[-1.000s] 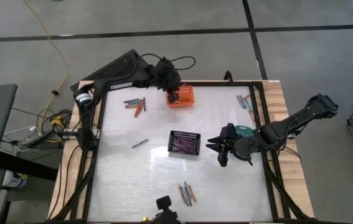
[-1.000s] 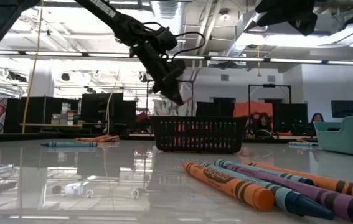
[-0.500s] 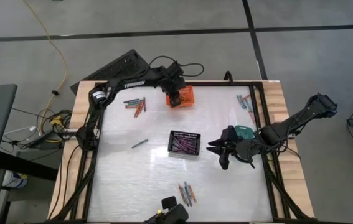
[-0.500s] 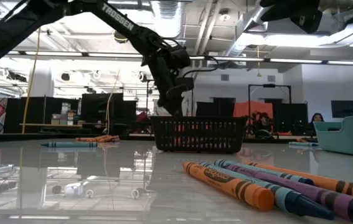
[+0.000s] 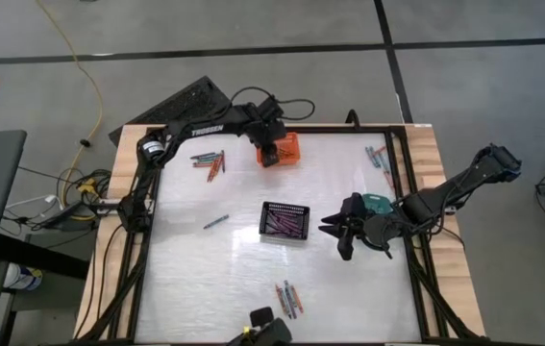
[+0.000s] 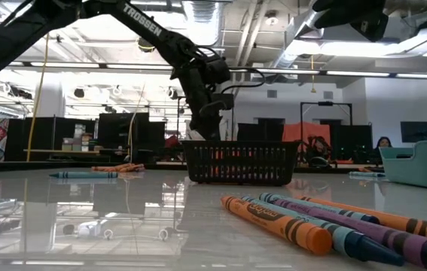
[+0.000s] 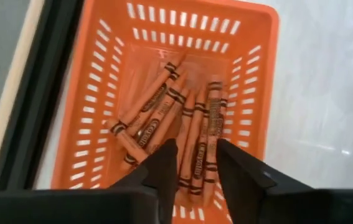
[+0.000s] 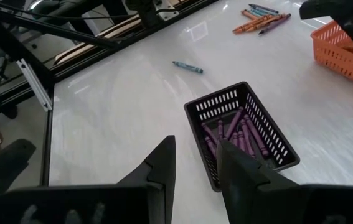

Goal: Sort crayons
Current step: Put the light blue green crayon into the green bin

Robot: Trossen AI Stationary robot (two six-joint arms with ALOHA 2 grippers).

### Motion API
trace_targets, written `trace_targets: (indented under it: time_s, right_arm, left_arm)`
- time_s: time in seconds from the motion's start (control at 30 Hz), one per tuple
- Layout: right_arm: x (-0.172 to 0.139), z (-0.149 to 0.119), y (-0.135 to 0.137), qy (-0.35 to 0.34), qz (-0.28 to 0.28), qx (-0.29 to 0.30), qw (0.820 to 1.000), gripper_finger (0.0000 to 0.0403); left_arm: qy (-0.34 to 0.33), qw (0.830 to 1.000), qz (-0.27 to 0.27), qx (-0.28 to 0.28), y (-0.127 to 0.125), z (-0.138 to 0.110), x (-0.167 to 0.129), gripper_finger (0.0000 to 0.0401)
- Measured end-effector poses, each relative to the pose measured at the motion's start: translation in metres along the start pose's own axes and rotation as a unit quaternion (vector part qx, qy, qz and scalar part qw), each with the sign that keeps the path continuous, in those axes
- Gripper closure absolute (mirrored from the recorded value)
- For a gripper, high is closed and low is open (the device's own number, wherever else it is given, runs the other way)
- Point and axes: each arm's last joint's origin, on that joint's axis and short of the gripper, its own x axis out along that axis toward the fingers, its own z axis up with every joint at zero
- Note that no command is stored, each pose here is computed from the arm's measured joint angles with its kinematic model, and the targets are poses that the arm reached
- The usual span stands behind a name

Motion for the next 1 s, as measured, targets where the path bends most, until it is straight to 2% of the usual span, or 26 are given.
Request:
trace_targets:
  time_s: [0.2,0.4,0.67,1.0]
  right_arm:
    - [0.000,0.000,0.000,0.000,0.000,0.000,1.000,0.0291]
    - [0.000,0.000,0.000,0.000,0.000,0.000,1.000,0.0291]
    - [0.000,0.000,0.000,-0.001,0.000,-0.002,1.000,0.0291]
    - [0.002,0.002,-0.002,-0.004,-0.005,-0.026,1.000,0.0291]
  left_arm:
    - [-0.001,1.000,-0.023,-0.002,-0.005,0.002,-0.001,0.0267]
    - [-0.017,0.999,-0.025,0.012,-0.010,0.018,-0.017,0.0264]
    - [-0.013,0.999,0.014,0.026,-0.009,0.040,-0.053,0.0263]
    - [-0.014,0.998,0.063,0.009,-0.017,0.058,-0.124,0.0263]
